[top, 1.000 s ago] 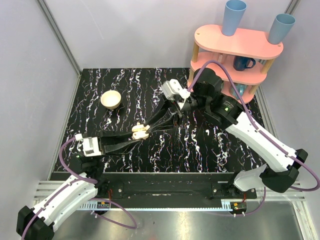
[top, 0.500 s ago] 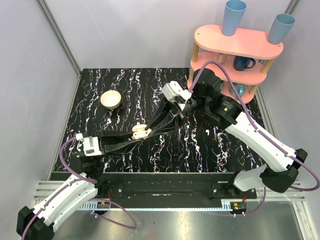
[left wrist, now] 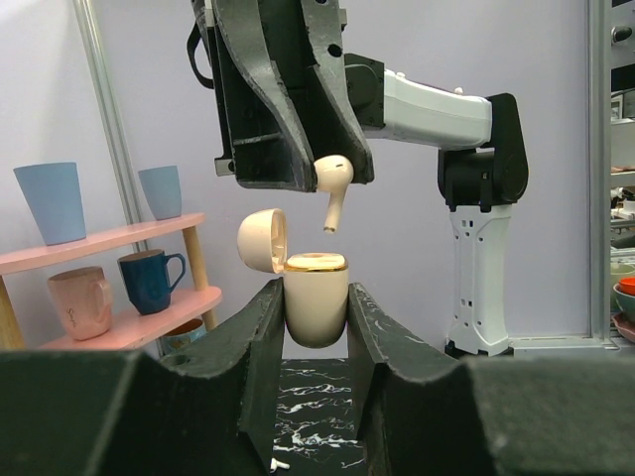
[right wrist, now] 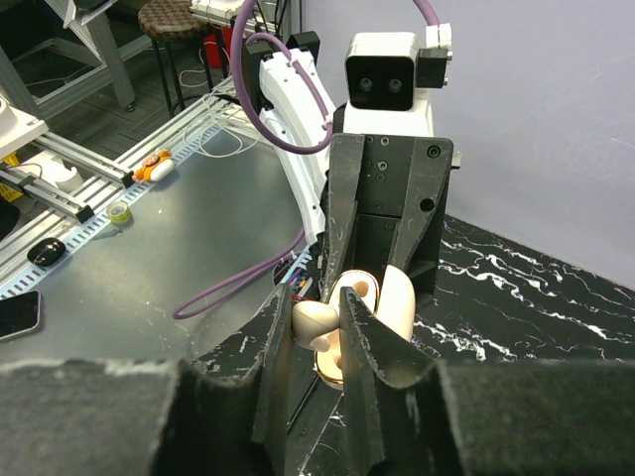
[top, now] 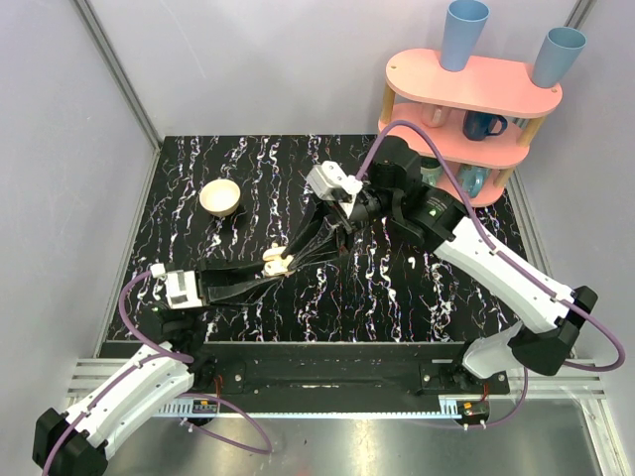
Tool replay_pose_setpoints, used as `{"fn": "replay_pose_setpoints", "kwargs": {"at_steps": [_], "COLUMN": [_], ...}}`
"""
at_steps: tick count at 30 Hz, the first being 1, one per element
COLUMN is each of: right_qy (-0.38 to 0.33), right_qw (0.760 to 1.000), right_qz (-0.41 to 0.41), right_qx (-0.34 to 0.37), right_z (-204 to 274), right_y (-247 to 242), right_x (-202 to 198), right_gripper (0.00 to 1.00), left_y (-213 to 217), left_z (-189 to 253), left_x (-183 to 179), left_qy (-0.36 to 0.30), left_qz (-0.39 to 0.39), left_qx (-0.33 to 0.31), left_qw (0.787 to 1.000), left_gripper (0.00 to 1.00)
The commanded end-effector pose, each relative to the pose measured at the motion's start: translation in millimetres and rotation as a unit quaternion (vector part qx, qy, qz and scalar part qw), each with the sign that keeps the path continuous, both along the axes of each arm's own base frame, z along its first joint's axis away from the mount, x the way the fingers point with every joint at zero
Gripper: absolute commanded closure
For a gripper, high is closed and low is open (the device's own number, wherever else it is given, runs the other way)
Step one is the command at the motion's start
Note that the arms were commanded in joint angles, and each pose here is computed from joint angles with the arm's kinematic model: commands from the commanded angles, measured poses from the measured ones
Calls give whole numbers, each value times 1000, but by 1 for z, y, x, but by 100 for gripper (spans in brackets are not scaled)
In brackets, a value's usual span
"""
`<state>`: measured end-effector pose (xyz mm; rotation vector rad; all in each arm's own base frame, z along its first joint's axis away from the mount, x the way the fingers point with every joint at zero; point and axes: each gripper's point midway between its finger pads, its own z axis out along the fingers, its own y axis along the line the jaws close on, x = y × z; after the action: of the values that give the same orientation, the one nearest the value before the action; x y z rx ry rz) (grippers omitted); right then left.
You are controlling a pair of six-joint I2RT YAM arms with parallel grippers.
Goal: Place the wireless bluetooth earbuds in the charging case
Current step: Insert the right earbud into the right side groove of the charging case.
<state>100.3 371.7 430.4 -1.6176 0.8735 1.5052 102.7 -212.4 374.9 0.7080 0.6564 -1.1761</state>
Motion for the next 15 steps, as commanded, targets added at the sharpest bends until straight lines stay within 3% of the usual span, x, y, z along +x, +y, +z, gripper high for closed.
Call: {"fn": "replay_pose_setpoints", "kwargs": {"at_steps": [1,15], "right_qy": [-2,-15], "right_qw": [1000,998], "right_qz": [-1,-43], "right_qx": [0,-35], "right_z": [1,-17], "right_y": [1,5], "right_x": [3,19], "right_gripper": [82,83], "left_y": [6,8], "left_z": [26,31], "left_x": [-10,-14], "left_qy": [-35,-42], "left_qz": [-5,-7], "left_qx": [-26,-31], "left_qw": [999,999], "left_gripper": [100,100]}}
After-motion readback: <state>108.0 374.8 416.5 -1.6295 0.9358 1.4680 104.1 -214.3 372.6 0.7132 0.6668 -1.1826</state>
